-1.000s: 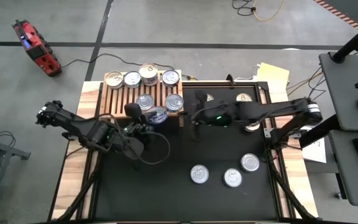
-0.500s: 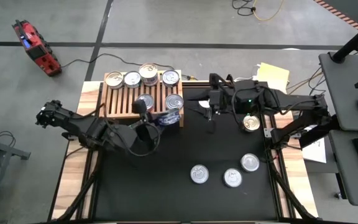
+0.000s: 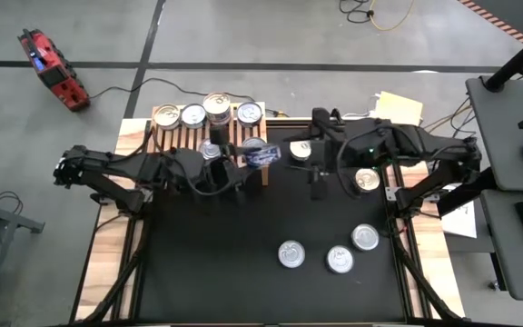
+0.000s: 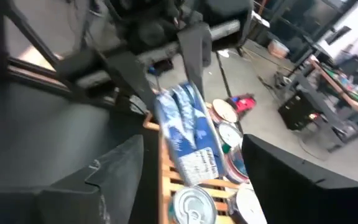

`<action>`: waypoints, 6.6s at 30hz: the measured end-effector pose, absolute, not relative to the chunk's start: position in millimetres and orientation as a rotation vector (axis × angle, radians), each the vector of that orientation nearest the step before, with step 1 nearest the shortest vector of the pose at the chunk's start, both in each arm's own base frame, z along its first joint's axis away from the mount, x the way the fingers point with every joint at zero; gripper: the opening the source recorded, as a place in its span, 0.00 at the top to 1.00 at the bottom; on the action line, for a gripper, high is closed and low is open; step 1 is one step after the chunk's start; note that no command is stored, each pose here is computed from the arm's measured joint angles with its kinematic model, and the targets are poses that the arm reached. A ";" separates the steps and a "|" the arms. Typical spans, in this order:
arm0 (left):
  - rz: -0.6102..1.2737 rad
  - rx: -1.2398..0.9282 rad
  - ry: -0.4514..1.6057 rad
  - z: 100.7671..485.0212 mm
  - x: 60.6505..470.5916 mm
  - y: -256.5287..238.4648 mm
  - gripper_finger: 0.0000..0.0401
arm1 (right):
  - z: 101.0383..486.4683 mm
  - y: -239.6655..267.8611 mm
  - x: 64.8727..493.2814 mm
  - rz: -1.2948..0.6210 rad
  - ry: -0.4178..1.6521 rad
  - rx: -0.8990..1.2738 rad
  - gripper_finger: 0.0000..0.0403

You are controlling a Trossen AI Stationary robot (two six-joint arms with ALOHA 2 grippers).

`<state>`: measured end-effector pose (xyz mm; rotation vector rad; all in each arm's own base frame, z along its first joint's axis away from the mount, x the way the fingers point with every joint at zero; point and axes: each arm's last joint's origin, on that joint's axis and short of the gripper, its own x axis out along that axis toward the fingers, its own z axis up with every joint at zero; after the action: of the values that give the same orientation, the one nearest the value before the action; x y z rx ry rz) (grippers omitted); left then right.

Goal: Stack canned seafood by type on shelf
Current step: Stack the blue tuna can on top of the other blue tuna can on the shelf

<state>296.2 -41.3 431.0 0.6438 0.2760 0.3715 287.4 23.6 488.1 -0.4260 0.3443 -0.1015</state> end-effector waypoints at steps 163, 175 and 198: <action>0.178 -0.257 -0.364 452.6 198.3 144.0 0.71 | 324.1 -192.4 427.3 -0.311 0.756 -0.792 0.68; 0.188 -0.264 -0.337 447.8 202.3 147.6 0.71 | 323.6 -192.2 427.0 -0.339 0.742 -0.706 0.51; 0.192 -0.271 -0.324 446.5 202.5 148.1 0.71 | 323.7 -186.8 429.2 -0.348 0.711 -0.609 0.48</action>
<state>202.5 148.1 446.5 -0.2711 -0.3245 0.1918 429.2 -186.8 323.7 -0.6091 0.7108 -0.3482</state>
